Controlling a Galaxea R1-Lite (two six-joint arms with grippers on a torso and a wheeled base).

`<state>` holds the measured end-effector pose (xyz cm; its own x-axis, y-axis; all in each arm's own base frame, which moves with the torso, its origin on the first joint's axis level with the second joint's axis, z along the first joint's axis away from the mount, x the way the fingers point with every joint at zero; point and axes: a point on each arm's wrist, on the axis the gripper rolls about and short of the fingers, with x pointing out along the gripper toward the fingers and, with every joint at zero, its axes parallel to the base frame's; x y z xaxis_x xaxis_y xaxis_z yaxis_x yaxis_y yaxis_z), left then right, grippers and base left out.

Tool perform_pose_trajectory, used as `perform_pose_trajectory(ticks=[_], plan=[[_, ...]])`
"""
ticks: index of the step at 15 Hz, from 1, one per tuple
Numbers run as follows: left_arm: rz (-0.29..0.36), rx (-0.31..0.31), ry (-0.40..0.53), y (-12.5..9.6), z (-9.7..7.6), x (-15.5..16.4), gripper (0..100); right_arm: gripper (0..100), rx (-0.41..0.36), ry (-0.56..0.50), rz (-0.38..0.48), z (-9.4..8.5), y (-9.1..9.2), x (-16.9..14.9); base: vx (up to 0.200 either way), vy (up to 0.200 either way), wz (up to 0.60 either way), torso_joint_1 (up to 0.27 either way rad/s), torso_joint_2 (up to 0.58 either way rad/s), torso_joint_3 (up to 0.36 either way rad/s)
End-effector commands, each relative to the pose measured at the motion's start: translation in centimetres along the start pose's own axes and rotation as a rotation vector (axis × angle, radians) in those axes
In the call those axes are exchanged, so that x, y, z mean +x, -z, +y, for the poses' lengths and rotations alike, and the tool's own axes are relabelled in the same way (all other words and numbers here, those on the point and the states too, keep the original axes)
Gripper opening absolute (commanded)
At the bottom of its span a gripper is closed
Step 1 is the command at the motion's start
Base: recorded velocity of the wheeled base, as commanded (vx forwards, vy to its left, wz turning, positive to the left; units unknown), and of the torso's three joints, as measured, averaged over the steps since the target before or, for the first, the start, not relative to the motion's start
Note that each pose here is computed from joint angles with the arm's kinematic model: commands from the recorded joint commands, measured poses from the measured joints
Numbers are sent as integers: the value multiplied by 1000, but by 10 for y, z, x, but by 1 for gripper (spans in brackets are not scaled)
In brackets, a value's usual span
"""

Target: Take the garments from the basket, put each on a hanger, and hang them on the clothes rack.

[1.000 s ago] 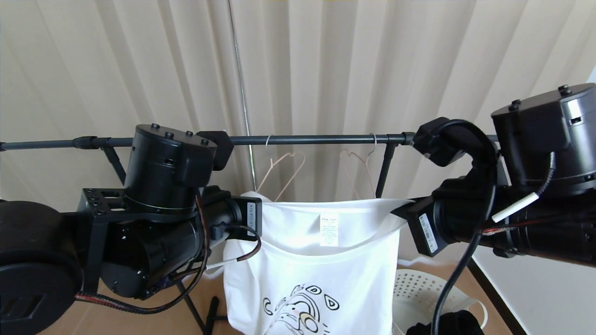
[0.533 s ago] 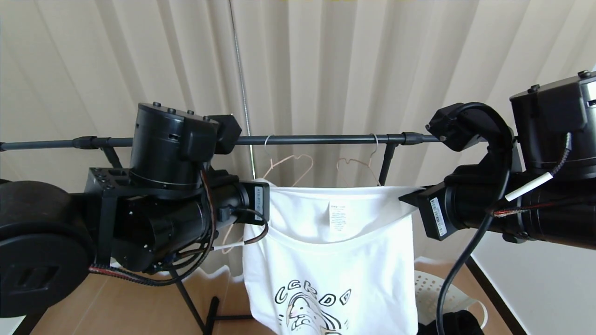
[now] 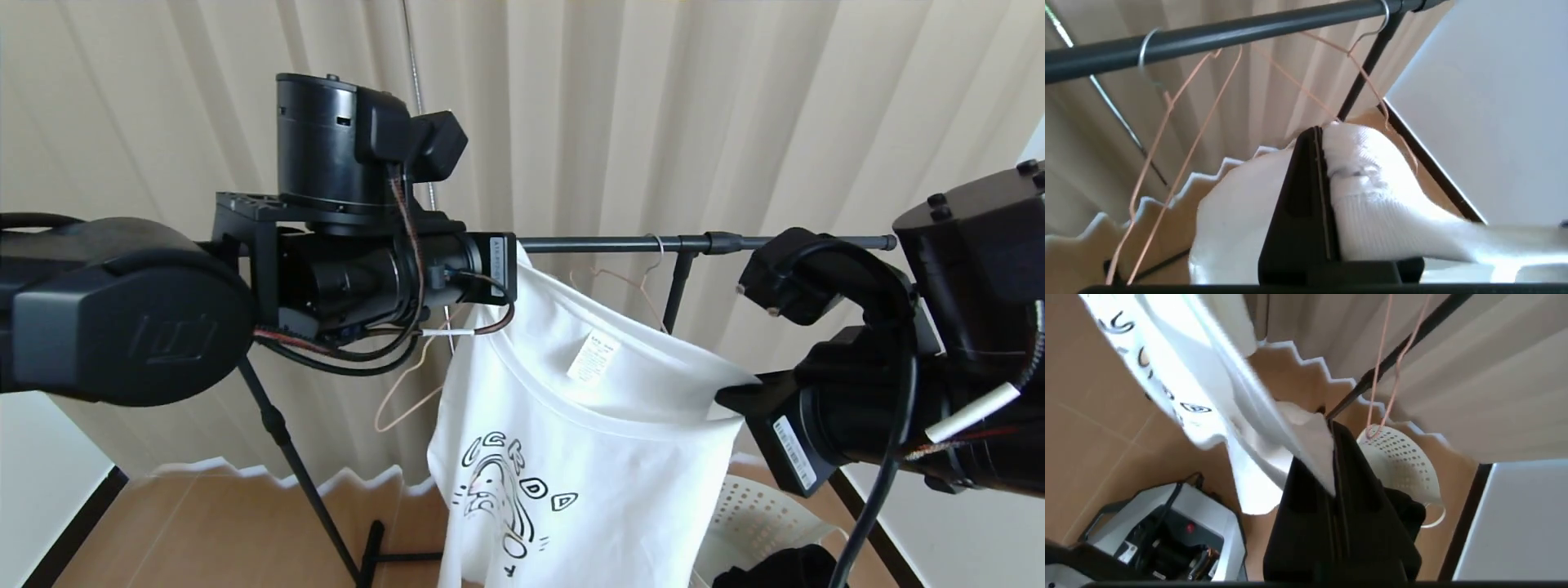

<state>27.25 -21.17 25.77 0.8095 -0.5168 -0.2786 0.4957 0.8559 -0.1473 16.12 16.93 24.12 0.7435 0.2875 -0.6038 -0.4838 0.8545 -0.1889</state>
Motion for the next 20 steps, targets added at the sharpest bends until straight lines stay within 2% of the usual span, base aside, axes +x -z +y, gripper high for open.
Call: perform_pose_trajectory(ticks=[1,2,3,4,5,7,9,11,14,15,16,17,18,19,20], plan=[[2,15,30,-2,-1,31,0,0,-68,-90,-8,25,3,-9,0,0,0,0,0,0],[-7,18,36,-5,-2,35,0,0,-80,-111,-7,31,4,-10,0,0,0,0,0,0],[-31,20,52,-11,-4,44,0,0,-73,-147,-1,46,4,-8,0,0,0,0,0,0],[-37,20,61,-13,-5,46,0,0,-59,-154,4,50,4,-6,0,0,0,0,0,0],[-46,20,86,-16,-6,51,0,0,-22,-178,16,62,0,0,0,0,0,0,0,0],[-46,20,112,-17,-7,53,0,0,34,-202,23,75,-4,4,0,0,0,0,0,0],[-47,21,133,-18,-11,52,0,0,179,-250,-2,90,-19,10,0,0,0,0,0,0],[-47,24,135,-20,-13,47,0,0,201,-274,5,93,-22,13,0,0,0,0,0,0],[-24,21,110,-24,-7,35,0,0,203,-229,0,77,-20,11,0,0,0,0,0,0],[-21,20,104,-26,-5,33,0,0,189,-219,-7,71,-20,8,0,0,0,0,0,0],[-4,22,73,-31,-2,20,0,0,136,-170,-10,53,-16,5,0,0,0,0,0,0],[1,21,66,-32,-1,18,0,0,124,-156,-11,48,-15,4,0,0,0,0,0,0],[33,28,19,-33,4,6,0,0,93,-94,1,33,-12,5,0,0,0,0,0,0],[80,32,-31,-32,8,-4,0,0,99,-32,2,22,-13,12,0,0,0,0,0,0],[99,35,-58,-32,8,-10,0,0,112,-10,2,18,-14,15,0,0,0,0,0,0]])
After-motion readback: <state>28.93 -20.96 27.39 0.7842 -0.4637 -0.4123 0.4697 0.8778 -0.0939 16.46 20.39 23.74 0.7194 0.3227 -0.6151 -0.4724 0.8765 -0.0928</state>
